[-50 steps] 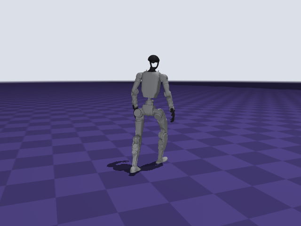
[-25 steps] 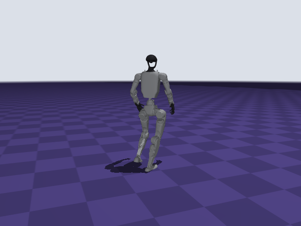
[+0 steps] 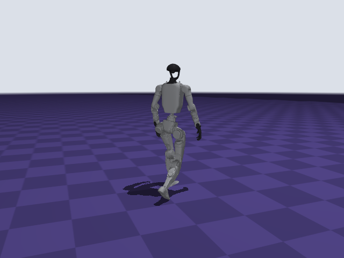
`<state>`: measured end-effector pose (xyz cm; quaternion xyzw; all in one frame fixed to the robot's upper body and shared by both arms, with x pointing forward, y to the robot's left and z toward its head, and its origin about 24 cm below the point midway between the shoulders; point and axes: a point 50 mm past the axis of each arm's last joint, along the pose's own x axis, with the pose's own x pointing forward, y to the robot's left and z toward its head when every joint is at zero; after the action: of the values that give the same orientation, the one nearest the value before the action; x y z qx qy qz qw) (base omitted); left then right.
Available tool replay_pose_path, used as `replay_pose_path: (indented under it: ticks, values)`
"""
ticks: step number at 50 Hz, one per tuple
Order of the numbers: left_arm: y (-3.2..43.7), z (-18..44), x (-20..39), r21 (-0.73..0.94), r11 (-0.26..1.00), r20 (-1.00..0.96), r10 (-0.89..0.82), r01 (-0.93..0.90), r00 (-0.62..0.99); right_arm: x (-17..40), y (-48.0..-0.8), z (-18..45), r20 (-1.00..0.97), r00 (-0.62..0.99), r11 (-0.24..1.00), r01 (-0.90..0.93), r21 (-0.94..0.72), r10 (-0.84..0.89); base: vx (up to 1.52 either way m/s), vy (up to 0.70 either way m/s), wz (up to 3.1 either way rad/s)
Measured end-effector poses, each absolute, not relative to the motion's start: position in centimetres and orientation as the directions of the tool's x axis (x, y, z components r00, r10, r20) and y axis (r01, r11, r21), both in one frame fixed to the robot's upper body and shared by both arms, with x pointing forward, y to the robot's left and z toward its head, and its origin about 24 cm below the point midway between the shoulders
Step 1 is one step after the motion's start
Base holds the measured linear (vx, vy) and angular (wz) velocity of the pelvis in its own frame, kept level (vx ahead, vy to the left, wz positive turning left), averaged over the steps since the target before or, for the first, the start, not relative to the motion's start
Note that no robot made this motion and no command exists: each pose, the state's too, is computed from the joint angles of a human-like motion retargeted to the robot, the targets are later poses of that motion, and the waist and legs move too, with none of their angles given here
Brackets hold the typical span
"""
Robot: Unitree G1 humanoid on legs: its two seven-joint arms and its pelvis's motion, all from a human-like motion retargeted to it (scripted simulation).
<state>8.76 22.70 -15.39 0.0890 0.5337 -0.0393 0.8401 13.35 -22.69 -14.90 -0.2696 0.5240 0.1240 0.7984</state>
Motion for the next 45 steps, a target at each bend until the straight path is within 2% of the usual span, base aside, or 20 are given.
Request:
replay_pose_path:
  ticks: [6, 12, 20, 27, 29, 35, 40, 45]
  values:
    - [22.4, -13.7, 13.4, 0.149, 0.974, -0.821, 0.027, 0.169, 0.570, 11.5, -25.0, -14.9, -0.918, 0.371, 0.849, -0.432, -0.303, -0.139, 0.55, 0.12, 0.26]
    - [22.5, -10.5, 19.6, 0.232, 0.954, -0.692, 0.024, 0.191, 0.722, 15.6, -24.4, -13.3, -0.838, 0.529, 0.871, -0.340, -0.354, -0.134, 0.49, 0.11, -0.04]
    - [20.5, -8.7, 22.8, 0.273, 0.916, -0.621, -0.067, 0.295, 0.781, 19.4, -21.1, -11.5, -0.725, 0.687, 0.899, -0.283, -0.334, -0.053, 0.50, 0.05, 0.00]
    - [18.3, -11.3, 19.8, 0.242, 0.876, -0.700, -0.140, 0.417, 0.700, 18.2, -19.7, -12.2, -0.728, 0.684, 0.901, -0.286, -0.325, -0.045, 0.54, -0.02, -0.46]
    - [18.8, -11.4, 19.7, 0.254, 0.859, -0.720, -0.138, 0.444, 0.680, 18.5, -20.6, -12.0, -0.726, 0.684, 0.898, -0.276, -0.341, -0.066, 0.69, -0.06, 0.34]
    - [19.1, -14.4, 14.0, 0.165, 0.851, -0.851, -0.132, 0.498, 0.508, 15.2, -22.0, -13.6, -0.812, 0.578, 0.879, -0.340, -0.334, -0.085, 0.75, -0.14, -0.07]
    - [20.2, -16.1, 8.6, 0.085, 0.876, -0.929, -0.103, 0.475, 0.356, 12.1, -22.8, -14.5, -0.866, 0.494, 0.859, -0.407, -0.310, -0.078, 0.74, -0.16, -0.35]
    - [21.1, -15.9, 8.0, 0.107, 0.904, -0.927, -0.060, 0.413, 0.370, 11.5, -23.4, -14.3, -0.856, 0.507, 0.846, -0.408, -0.344, -0.104, 0.73, -0.07, -0.59]
